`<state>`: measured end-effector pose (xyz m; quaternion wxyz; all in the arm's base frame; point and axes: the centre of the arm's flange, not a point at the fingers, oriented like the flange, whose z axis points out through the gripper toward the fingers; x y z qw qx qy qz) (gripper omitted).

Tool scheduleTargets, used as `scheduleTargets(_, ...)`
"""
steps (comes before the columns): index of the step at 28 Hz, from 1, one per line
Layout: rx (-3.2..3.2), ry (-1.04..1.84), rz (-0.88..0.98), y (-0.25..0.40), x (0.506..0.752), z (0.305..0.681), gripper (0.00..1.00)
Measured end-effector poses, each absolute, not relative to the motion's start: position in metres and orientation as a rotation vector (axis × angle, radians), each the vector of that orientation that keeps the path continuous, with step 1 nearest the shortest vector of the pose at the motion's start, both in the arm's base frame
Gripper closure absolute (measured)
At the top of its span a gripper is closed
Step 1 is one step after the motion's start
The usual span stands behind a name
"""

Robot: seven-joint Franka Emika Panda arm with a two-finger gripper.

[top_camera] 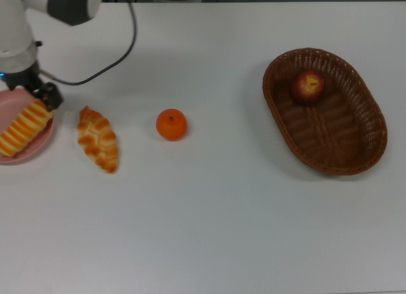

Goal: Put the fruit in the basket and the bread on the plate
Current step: 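Move to the orange and close the gripper around it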

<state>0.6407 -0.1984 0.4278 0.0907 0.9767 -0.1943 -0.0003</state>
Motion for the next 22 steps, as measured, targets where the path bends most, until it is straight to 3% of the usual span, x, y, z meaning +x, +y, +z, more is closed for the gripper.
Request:
scheduleTargets(4,2.948,-0.382,-0.069,-0.139,0.644,0.439,0.0)
scheduleTargets(11,2.972,-0.123,-0.129,-0.032,0.649,0.42,0.0)
scheduleTargets(22,2.987,-0.005,-0.181,0.046,0.639,0.389,0.0)
